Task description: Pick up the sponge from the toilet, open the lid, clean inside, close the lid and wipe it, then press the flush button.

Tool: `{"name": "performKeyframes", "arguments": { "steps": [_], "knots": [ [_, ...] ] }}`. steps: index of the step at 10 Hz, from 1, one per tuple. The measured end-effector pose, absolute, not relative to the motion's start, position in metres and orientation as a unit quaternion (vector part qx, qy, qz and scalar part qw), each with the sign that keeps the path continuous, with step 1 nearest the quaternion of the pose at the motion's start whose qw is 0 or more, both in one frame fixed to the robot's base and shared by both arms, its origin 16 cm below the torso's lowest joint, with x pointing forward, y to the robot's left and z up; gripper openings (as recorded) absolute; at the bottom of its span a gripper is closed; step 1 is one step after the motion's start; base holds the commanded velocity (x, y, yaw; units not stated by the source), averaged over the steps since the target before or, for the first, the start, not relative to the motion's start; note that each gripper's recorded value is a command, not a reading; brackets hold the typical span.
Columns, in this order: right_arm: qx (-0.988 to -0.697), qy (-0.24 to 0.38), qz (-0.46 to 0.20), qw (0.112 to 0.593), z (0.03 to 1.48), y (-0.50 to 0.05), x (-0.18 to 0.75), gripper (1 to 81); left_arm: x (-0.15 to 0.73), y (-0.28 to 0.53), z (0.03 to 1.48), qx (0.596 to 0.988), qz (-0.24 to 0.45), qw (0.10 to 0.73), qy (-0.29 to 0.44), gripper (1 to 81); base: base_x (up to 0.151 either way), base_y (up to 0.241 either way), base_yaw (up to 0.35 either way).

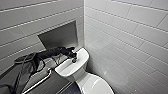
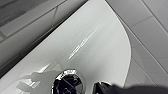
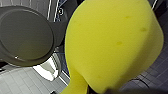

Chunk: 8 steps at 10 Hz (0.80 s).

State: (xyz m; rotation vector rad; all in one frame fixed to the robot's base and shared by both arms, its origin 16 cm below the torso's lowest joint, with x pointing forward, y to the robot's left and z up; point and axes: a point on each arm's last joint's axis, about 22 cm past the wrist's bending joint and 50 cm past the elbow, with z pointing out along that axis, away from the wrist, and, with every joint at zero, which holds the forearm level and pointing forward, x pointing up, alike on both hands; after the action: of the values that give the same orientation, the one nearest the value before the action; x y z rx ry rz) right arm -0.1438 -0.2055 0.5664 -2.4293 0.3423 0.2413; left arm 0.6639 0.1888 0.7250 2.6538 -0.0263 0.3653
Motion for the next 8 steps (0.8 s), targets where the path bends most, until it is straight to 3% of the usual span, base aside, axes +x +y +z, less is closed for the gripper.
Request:
{"name": "performKeyframes", "arguments": {
  "steps": [4,8],
  "knots": [
    [-0.93,0.131,0.092,0.332,0.566,-0.206,-0.144,1.0,0.651,0.193,0.726,0.961,0.141,0.235,-0.038,1.0,0.0,0.0,0.0],
    [-0.93,0.131,0.093,0.332,0.567,-0.206,-0.144,1.0,0.652,0.202,0.705,0.963,0.145,0.226,-0.015,1.0,0.0,0.0,0.0]
  ]
}}
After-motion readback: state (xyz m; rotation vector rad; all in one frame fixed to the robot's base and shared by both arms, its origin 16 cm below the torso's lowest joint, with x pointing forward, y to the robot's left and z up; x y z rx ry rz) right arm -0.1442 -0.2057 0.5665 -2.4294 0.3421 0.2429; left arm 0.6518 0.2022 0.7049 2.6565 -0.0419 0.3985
